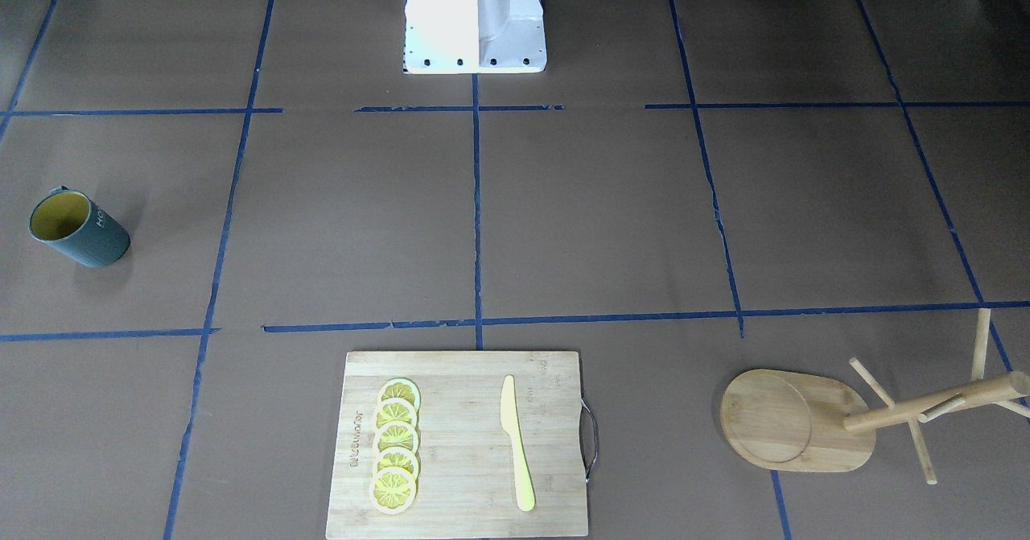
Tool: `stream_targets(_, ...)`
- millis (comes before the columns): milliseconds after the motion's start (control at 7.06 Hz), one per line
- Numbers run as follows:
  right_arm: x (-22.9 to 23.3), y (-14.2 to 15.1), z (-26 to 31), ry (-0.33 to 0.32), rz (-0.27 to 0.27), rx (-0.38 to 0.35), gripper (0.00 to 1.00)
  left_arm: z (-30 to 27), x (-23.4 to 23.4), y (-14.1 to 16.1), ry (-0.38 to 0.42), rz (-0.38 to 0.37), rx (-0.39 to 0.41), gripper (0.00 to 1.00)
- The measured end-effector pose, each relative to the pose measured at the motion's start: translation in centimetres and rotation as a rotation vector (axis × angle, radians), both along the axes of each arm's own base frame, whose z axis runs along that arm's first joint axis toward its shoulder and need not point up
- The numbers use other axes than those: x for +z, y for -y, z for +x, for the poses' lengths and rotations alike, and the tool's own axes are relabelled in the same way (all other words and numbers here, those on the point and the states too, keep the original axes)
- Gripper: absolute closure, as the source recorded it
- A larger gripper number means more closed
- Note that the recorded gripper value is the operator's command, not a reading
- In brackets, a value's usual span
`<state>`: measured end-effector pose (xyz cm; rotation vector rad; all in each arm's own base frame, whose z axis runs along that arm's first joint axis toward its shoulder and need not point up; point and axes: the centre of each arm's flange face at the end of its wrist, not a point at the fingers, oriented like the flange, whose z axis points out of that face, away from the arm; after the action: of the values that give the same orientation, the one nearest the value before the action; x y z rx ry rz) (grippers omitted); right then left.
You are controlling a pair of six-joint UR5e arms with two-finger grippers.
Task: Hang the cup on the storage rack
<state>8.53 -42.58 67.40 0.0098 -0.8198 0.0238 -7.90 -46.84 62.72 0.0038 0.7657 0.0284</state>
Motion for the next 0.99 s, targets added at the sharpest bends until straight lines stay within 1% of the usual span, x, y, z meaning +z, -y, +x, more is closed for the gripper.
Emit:
stream_targets(566, -0.4, 0.2, 0.0, -0.002, 0.01, 0.0, 0.0, 0.0, 0.0, 0.0, 0.002, 0.004, 0.002, 0.0)
stream_targets(991, -2.1, 1.3, 0.1, -0.008, 0.045, -0.001, 0.0, 0.0, -0.3, 0.1, 0.002, 0.011, 0.003, 0.0)
